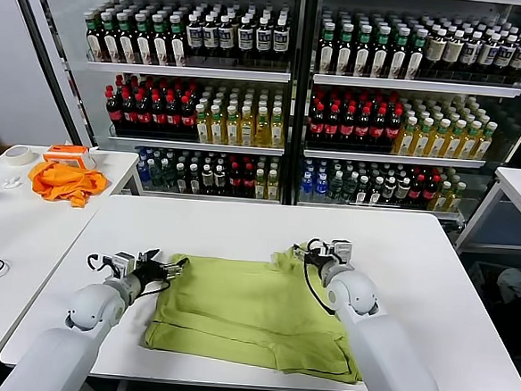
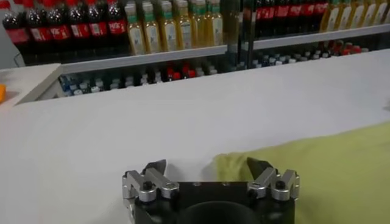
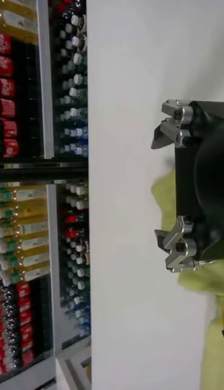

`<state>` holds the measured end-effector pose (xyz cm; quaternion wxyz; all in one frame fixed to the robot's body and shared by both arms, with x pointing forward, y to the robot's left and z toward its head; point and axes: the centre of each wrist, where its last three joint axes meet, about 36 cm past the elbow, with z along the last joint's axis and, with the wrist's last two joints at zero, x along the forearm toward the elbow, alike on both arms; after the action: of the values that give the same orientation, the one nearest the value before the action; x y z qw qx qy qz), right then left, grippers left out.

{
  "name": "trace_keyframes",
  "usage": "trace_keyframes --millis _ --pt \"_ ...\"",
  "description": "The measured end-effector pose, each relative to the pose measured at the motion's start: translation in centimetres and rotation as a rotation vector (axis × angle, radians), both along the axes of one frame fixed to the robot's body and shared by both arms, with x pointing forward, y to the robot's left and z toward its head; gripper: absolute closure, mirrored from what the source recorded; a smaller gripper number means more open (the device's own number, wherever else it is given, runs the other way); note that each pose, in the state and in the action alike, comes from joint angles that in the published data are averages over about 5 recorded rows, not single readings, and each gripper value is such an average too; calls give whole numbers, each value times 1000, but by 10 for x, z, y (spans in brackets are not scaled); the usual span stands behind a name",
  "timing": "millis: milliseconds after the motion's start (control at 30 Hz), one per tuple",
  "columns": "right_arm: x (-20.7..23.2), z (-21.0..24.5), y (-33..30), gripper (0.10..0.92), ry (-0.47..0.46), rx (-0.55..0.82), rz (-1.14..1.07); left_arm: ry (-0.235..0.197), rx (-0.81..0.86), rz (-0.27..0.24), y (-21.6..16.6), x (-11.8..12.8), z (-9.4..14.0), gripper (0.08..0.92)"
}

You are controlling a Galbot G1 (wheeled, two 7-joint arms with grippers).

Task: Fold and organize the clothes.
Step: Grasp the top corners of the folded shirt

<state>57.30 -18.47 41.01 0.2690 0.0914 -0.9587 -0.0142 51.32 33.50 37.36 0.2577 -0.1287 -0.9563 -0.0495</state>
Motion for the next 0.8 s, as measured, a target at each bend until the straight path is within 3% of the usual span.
trace_keyframes --millis 100,633,800 --pt "3 -1 1 324 7 1 -3 4 -3 -2 1 1 -3 220" --pt "9 -7 7 792 22 11 10 16 -35 -18 -3 -1 -10 682" --pt "8 -7 4 904 10 21 3 11 -45 -16 -4 -1 -10 821"
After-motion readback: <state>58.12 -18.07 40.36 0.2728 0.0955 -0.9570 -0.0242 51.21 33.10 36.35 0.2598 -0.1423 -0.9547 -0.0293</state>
